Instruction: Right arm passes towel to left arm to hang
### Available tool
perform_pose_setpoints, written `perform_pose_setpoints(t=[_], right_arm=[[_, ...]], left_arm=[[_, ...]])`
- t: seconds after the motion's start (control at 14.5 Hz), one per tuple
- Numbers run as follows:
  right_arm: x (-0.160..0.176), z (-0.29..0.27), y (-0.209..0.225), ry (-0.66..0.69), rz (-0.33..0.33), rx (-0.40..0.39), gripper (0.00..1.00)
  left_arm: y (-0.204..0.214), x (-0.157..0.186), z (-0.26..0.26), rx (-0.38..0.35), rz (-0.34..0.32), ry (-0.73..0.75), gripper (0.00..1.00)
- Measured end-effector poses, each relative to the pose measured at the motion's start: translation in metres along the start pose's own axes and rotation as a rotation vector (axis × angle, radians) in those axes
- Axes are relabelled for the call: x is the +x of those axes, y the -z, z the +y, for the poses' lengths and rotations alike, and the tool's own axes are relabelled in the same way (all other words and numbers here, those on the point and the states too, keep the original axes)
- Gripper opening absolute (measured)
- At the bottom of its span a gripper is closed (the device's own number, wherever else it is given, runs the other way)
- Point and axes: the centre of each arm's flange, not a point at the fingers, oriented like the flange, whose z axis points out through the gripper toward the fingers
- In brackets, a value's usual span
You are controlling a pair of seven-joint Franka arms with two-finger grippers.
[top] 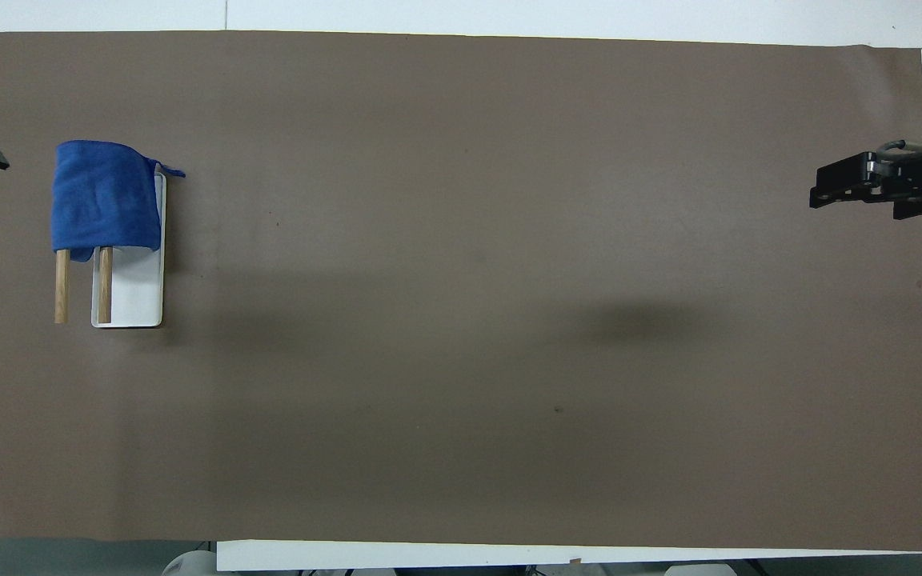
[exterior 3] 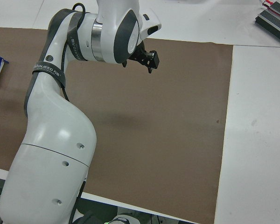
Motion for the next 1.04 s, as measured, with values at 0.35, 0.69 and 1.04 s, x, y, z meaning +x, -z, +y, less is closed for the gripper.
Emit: perform_pose_setpoints(t=[0.35,0.69,1.04], right_arm=[[0.0,0.0,0.0,0.0,0.0,0.0,1.0],[0.0,0.0,0.0,0.0,0.0,0.0,1.0],[0.0,0.0,0.0,0.0,0.0,0.0,1.0]], left_arm=[[0.026,-0.028,0.016,0.059,-0.094,-0.244,1.0],[0.033,-0.045,0.018,0.064,-0.119,-0.344,1.0],[0.037,-0.05,0.013,0.057,-0.11,-0.42,1.0]])
